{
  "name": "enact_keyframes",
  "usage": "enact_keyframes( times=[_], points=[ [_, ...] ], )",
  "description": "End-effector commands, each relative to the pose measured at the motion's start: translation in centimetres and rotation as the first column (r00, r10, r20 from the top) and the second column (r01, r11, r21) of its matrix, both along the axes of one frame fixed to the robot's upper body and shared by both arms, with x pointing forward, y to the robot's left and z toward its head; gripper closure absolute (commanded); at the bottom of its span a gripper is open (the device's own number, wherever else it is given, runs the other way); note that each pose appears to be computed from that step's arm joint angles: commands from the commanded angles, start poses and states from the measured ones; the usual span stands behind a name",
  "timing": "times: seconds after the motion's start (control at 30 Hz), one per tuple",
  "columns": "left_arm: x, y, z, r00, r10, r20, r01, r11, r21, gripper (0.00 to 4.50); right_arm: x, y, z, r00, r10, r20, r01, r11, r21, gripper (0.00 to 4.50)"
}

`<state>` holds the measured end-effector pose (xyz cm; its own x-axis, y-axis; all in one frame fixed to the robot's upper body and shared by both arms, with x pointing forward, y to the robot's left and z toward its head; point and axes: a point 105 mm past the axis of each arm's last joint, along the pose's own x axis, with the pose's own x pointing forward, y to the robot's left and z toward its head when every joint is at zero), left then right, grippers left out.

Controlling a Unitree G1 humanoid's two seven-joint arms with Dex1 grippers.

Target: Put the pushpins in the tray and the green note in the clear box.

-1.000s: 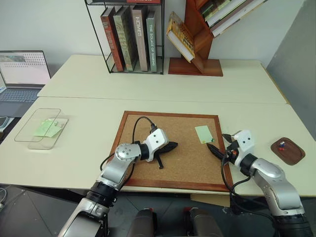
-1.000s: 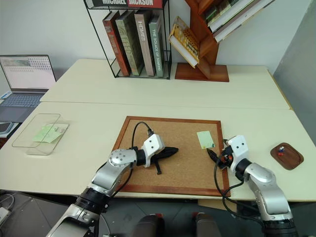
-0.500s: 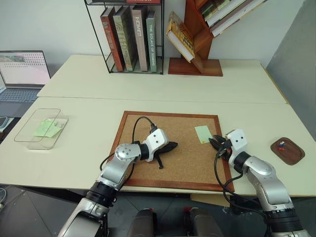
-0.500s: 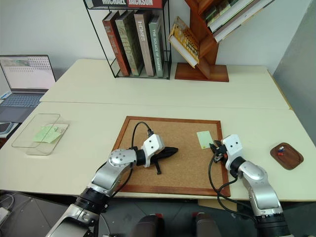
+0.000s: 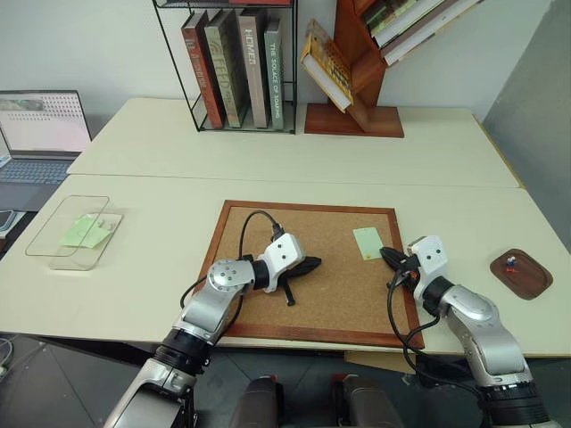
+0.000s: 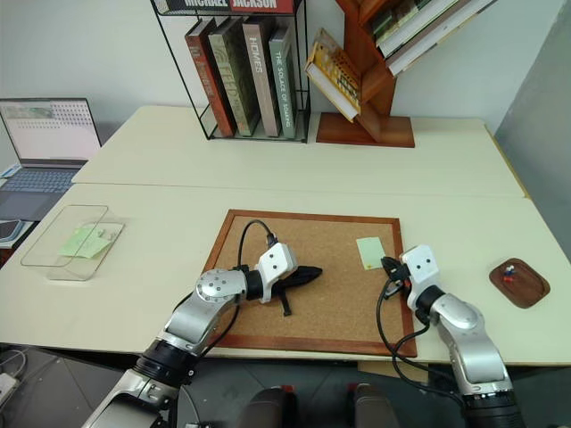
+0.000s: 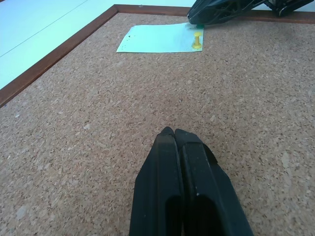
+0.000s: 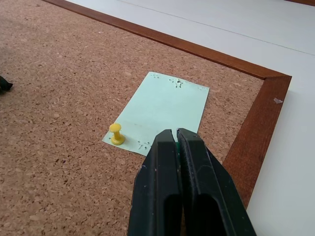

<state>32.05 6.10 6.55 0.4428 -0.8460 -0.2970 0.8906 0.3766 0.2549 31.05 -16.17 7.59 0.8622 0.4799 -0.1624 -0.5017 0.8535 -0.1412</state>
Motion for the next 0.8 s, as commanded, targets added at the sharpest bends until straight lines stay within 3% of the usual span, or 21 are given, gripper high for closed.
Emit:
enact_keyframes(
  times=[0.03,0.47,0.67,0.8],
  points=[
    [-0.3,0.9,-2.3,0.997,0.034,-0.064,-0.03,0.997,0.067,4.5,-0.4,1.8,4.0,0.987,0.075,0.144,-0.085,0.994,0.063,4.42],
    [-0.4,1.0,-2.4,0.997,0.03,-0.065,-0.025,0.997,0.075,4.5,0.1,0.5,6.1,0.98,0.004,0.198,-0.024,0.995,0.101,4.42],
    [-0.5,1.1,-2.5,0.997,0.033,-0.065,-0.028,0.997,0.076,4.5,-0.6,-3.6,6.5,0.98,-0.104,0.172,0.086,0.99,0.108,4.42],
    [-0.4,1.3,-2.6,0.997,0.037,-0.063,-0.032,0.996,0.08,4.5,-1.1,-10.1,7.1,0.929,-0.316,0.193,0.303,0.949,0.091,4.42]
  ],
)
